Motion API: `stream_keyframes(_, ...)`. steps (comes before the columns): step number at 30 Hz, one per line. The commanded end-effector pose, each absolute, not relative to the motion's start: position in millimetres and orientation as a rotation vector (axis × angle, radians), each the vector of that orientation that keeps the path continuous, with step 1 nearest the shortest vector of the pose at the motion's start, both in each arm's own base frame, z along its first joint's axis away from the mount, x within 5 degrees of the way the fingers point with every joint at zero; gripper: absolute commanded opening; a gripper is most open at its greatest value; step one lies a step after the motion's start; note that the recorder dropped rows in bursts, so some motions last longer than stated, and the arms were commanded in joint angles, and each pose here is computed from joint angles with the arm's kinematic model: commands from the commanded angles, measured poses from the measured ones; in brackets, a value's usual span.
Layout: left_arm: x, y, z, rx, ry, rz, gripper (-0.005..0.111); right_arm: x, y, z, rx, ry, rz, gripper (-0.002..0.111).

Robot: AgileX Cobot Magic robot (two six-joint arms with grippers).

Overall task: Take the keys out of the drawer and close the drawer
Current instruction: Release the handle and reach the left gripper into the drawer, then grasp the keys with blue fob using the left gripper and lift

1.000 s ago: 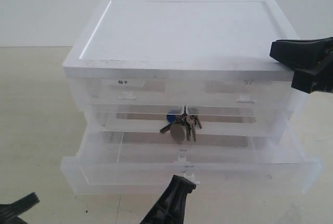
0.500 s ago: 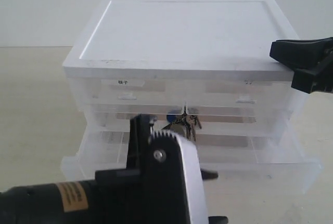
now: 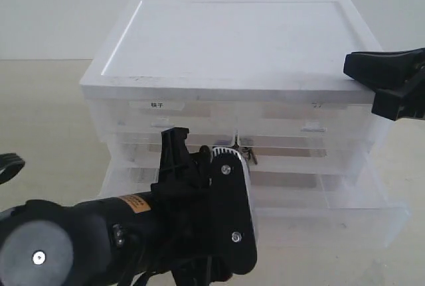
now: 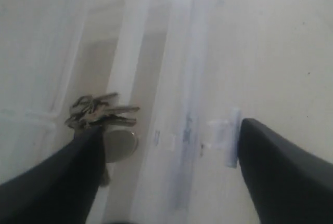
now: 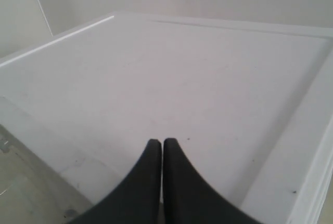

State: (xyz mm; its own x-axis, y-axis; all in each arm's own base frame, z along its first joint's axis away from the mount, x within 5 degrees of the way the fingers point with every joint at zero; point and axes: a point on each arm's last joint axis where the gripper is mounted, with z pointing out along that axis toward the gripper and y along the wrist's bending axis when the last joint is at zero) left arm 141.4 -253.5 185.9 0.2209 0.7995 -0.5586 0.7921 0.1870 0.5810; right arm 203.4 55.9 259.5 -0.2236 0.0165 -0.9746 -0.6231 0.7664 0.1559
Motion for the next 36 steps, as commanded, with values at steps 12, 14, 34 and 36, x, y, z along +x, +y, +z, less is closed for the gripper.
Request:
stream_keyframes(12,119.0,-254.6,186.9,1.826,1.484,-0.255,0.005,203.1,54.9,257.3,-0.483,1.726,0.619,0.0)
stream_keyframes(14,115.2,-253.9,190.9,1.848,1.459,-0.288,0.005,203.1,54.9,257.3,-0.483,1.726,0.619,0.0)
stream_keyframes(34,102.3,-230.7,241.8,1.446,1.662,-0.57,0.075,203.1,54.7,257.0,-0.482,1.729,0.617,0.0)
stream_keyframes(36,106.4,-228.4,253.8,1.258,1.75,-0.634,0.075,203.1,54.7,257.0,-0.482,1.729,0.617,0.0)
